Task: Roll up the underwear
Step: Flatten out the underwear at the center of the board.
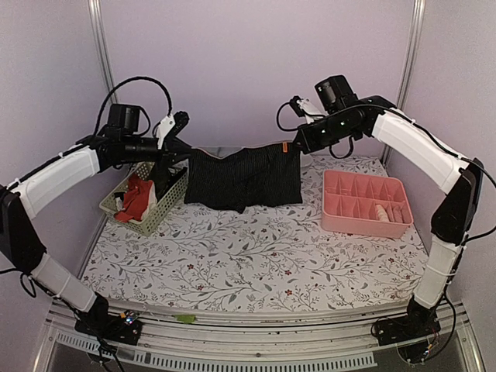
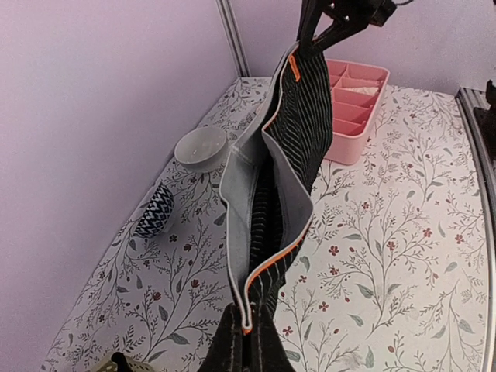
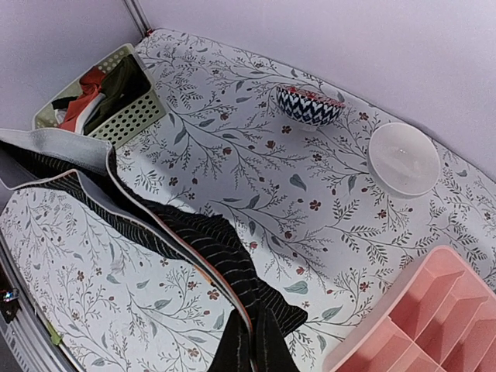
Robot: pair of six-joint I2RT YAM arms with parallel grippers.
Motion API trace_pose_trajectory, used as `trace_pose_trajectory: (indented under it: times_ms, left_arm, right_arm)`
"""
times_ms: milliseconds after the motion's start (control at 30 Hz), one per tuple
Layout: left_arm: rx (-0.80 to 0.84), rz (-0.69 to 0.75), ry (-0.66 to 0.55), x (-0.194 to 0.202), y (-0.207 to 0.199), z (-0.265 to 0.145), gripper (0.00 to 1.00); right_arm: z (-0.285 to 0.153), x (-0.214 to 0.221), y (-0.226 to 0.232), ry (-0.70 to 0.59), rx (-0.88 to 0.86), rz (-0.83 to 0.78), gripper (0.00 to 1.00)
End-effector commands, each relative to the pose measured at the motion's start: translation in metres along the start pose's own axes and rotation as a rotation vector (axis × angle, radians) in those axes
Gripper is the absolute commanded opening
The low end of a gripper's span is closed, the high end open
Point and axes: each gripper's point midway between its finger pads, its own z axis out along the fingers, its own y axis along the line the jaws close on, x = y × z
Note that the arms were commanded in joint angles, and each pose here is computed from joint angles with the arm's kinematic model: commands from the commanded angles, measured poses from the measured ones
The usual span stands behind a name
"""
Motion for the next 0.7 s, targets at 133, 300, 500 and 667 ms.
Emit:
trace_pose_trajectory:
  times_ms: [133, 300, 500, 667]
  left_arm:
    - [0.173, -0.005, -0.069, -0.014, -0.071, -0.053, 0.00]
    - [0.269, -0.069, -0.110, -0.027, -0.112, -0.088, 0.00]
    - [0.152, -0.261, -0.063, 0.005, -0.090, -0.066, 0.00]
    - [0.025, -0.377, 0.123, 0.079, -0.031, 0.005, 0.00]
  right_arm:
    - [-0.047, 0.025, 0.084, 0.015, -0.201, -0.114, 0.00]
    - [-0.086, 0.047, 0.139, 0.046, -0.294, -0.120, 0.00]
    - [-0.045, 0.102, 0.120, 0.227, -0.275, -0.001, 0.00]
    - [0.037, 0.154, 0.049, 0.416, -0.139, 0.162, 0.00]
